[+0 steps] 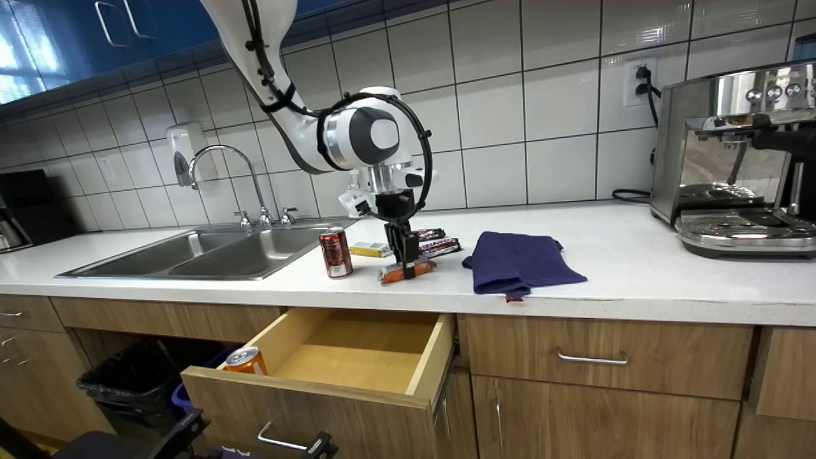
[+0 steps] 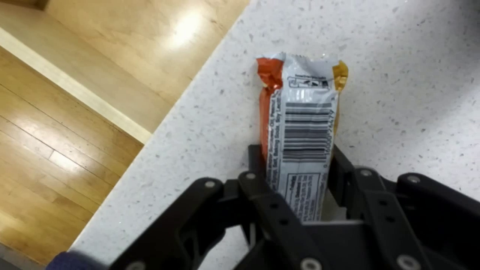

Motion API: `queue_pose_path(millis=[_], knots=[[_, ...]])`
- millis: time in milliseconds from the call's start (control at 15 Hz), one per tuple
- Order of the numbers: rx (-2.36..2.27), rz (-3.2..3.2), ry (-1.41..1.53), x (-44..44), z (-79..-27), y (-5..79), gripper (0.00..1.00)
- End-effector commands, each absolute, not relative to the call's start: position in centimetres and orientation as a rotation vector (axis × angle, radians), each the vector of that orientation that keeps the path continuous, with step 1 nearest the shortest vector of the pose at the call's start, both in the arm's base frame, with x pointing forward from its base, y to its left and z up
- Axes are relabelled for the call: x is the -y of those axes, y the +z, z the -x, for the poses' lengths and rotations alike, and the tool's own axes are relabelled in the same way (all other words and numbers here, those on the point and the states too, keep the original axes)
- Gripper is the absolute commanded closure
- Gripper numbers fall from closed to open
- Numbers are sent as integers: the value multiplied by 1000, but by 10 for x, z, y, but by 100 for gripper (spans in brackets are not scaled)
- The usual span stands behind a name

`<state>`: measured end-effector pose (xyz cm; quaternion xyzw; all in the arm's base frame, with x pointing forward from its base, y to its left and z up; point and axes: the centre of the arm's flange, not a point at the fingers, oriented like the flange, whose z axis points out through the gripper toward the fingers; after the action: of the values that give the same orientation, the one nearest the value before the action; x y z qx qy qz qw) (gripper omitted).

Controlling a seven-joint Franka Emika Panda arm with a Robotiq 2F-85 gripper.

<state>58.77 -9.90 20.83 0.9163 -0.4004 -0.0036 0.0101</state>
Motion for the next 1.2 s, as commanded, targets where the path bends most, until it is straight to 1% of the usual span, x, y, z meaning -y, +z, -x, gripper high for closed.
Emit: queue_pose_path(millis=[0,333,1133], knots=[[1210,-2879,-3,93,-571,225,82],[1120,-2898,-14,81,-536,228,82],[874,-2929,-68,74,-430,220,82]])
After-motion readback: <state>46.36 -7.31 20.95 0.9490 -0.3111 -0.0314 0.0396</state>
